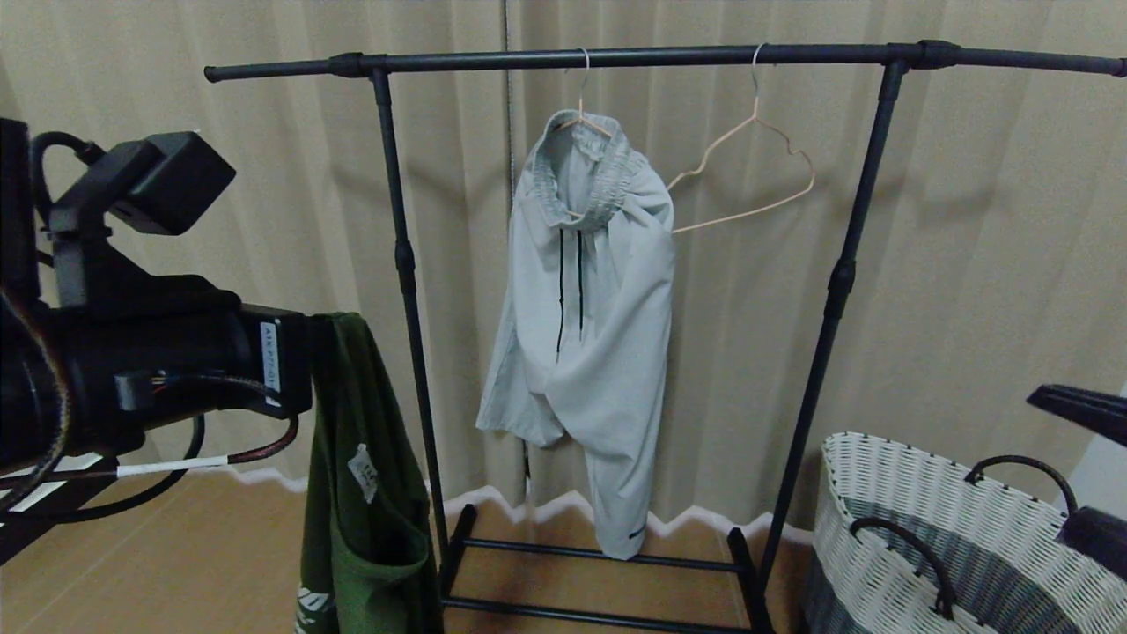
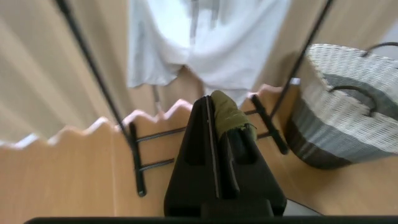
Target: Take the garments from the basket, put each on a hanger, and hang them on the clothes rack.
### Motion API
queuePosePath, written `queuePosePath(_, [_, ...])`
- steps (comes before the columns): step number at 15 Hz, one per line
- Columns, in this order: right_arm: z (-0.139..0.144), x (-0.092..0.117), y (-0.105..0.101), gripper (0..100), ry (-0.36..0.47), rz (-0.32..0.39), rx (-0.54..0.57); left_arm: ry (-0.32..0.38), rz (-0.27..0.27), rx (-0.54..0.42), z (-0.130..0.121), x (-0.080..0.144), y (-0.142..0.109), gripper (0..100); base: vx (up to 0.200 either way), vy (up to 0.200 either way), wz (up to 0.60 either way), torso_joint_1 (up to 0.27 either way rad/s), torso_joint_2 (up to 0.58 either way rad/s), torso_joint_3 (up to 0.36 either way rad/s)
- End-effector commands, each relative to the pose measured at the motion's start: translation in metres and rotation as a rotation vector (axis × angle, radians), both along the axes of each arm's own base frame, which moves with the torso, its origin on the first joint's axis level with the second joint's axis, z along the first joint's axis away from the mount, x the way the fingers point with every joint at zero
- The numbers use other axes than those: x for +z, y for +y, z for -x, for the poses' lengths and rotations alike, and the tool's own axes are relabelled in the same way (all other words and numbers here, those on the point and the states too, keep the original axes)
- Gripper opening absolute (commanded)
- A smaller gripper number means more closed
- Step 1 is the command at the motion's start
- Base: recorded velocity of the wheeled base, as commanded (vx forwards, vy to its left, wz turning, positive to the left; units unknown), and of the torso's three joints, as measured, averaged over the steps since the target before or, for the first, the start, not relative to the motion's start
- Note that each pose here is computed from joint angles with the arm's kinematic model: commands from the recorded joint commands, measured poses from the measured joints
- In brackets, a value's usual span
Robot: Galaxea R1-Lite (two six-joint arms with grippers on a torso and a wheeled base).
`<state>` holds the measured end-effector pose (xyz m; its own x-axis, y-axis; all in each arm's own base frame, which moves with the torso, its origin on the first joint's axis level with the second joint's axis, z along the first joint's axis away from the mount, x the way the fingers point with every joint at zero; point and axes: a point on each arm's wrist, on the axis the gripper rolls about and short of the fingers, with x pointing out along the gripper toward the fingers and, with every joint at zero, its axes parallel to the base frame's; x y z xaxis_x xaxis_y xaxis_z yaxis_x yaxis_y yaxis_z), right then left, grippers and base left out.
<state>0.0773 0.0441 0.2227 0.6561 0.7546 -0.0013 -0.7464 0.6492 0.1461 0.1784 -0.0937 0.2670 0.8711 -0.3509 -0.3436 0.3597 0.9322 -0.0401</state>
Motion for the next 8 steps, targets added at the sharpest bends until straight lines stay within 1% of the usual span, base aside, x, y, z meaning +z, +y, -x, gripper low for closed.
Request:
queuePosePath(1, [0.005, -0.001, -0.004, 100, 0.026, 0.016, -0.021, -0.024, 0.01, 0.053, 0.016, 0.001, 0.019, 0, 0.0, 0.0, 0.0, 0.0, 0.0, 0.0])
queuePosePath(3, [-0.003, -0.007, -0.006, 100, 0.119, 0.072, -0.072, -0.028, 0.012, 0.089, 0.028, -0.005, 0.032, 0, 0.0, 0.0, 0.0, 0.0, 0.0, 0.0])
queuePosePath(4, [-0.012, -0.01, -0.008, 100, 0.146, 0.117, -0.121, -0.028, 0.012, 0.095, 0.035, -0.008, 0.036, 0, 0.0, 0.0, 0.0, 0.0, 0.0, 0.0])
queuePosePath(5, [-0.025, -0.011, -0.012, 100, 0.153, 0.164, -0.198, -0.031, 0.013, 0.104, 0.042, -0.012, 0.04, 0, 0.0, 0.0, 0.0, 0.0, 0.0, 0.0])
queuePosePath(6, [-0.028, -0.011, -0.013, 100, 0.154, 0.173, -0.213, -0.031, 0.013, 0.104, 0.043, -0.012, 0.041, 0, 0.0, 0.0, 0.0, 0.0, 0.0, 0.0])
queuePosePath(7, [-0.044, -0.012, -0.018, 100, 0.149, 0.247, -0.294, -0.031, 0.013, 0.109, 0.048, -0.015, 0.043, 0, 0.0, 0.0, 0.0, 0.0, 0.0, 0.0])
queuePosePath(8, [-0.052, -0.014, -0.018, 100, 0.151, 0.296, -0.345, -0.026, 0.01, 0.107, 0.048, -0.017, 0.043, 0, 0.0, 0.0, 0.0, 0.0, 0.0, 0.0])
